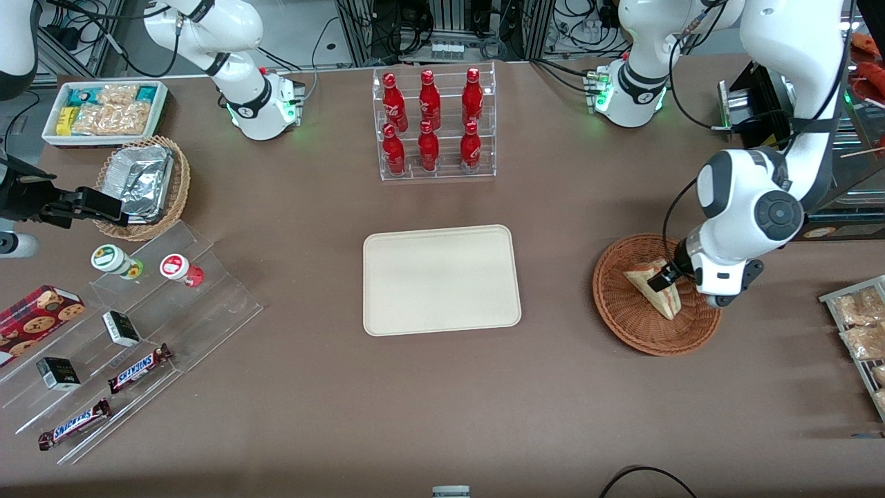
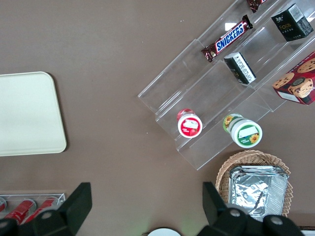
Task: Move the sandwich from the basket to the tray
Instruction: 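Lower the left gripper and close it on the sandwich wedge, then lift the sandwich and carry it over the cream tray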
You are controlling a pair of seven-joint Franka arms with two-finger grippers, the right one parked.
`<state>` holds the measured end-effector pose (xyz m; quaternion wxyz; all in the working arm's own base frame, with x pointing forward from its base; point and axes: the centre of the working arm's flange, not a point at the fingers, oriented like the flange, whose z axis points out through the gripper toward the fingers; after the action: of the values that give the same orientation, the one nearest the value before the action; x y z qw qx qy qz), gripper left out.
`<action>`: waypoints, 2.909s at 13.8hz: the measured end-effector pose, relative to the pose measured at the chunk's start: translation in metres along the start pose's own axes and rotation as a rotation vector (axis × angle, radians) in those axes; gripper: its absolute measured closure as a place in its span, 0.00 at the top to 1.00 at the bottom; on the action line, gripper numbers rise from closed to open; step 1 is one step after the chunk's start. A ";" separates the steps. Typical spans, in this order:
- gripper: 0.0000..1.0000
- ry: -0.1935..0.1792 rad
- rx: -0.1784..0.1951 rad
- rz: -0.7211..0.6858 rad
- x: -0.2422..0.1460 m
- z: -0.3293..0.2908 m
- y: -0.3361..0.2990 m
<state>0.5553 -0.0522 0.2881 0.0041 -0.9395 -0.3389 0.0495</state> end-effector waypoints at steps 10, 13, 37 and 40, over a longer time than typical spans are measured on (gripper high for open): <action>0.95 -0.002 0.000 -0.007 0.003 0.031 0.004; 0.60 -0.004 0.002 -0.009 0.003 0.034 0.004; 0.15 -0.070 -0.002 0.458 -0.242 -0.056 0.247; 0.15 -0.074 -0.005 0.463 -0.279 -0.043 0.276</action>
<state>0.5214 -0.4415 0.3444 -0.0219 -0.9897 -0.1146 0.0826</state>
